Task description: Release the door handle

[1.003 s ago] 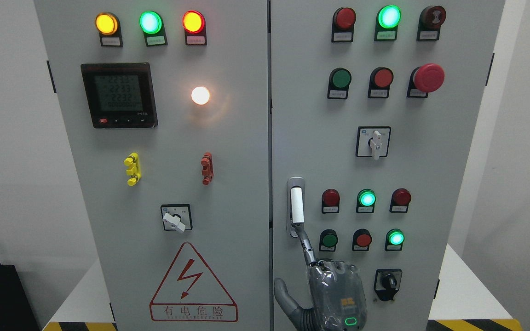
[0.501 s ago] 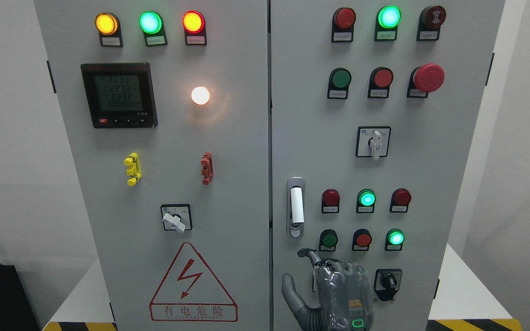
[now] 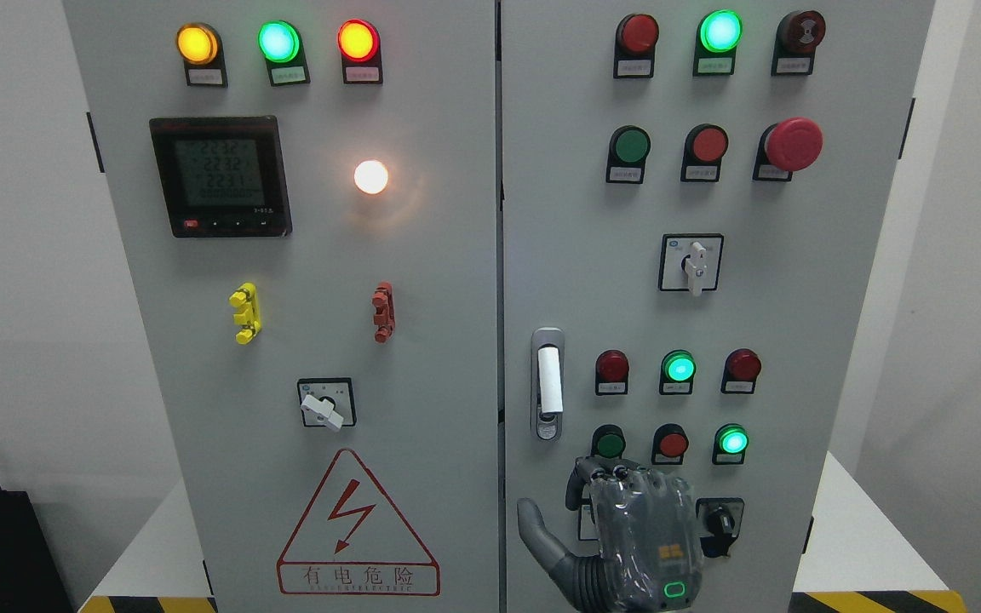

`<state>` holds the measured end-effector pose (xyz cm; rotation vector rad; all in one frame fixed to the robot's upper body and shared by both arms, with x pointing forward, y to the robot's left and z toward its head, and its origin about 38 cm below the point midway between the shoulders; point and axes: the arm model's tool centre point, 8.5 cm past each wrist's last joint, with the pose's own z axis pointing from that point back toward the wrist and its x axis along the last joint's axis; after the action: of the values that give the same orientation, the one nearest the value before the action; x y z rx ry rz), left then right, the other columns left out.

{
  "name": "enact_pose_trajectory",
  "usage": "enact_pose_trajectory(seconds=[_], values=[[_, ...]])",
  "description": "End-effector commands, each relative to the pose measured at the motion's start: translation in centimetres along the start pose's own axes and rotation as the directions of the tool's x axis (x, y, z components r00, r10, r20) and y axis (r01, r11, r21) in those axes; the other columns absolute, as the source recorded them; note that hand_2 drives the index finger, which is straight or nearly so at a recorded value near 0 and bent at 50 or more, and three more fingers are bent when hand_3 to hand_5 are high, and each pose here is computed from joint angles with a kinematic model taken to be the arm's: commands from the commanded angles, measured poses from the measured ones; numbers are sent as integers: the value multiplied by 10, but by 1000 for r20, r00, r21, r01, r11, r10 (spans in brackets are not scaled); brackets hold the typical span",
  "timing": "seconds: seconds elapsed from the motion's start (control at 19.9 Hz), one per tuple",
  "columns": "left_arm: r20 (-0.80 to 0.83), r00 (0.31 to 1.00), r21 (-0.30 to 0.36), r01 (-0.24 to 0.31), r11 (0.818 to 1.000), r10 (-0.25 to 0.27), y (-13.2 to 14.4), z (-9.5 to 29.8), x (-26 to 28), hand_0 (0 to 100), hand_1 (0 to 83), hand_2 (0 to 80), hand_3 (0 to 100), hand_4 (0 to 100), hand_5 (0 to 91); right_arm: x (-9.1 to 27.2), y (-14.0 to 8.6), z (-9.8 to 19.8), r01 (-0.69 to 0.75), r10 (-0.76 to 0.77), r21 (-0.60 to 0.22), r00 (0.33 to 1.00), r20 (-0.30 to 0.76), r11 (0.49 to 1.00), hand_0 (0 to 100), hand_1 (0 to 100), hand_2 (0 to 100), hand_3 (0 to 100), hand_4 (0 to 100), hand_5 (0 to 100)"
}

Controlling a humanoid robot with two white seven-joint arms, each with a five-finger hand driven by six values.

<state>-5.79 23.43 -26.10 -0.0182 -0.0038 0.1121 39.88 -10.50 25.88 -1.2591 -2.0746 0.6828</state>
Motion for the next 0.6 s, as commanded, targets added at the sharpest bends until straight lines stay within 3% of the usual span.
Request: enact_pose_trajectory(seconds=[0.0, 0.35, 0.55], values=[[-20, 1000, 0, 13, 1000, -13, 0, 1, -7, 120, 389, 0, 0, 0, 0, 6, -8, -10, 14, -14, -25, 1000, 9, 1000, 221, 359, 923, 1000, 1000, 1000], [-20, 1000, 0, 13, 1000, -13, 0, 1, -7, 120, 389, 0, 0, 0, 0, 10, -12, -35, 16, -15, -56, 1000, 14, 998, 207, 320, 942, 1000, 1000, 1000], [-20, 1000, 0, 13, 1000, -13, 0, 1, -7, 120, 389, 0, 0, 0, 0, 6, -9, -38, 9, -9, -28, 1000, 3, 1000, 213, 272, 974, 1000, 1000, 1000]])
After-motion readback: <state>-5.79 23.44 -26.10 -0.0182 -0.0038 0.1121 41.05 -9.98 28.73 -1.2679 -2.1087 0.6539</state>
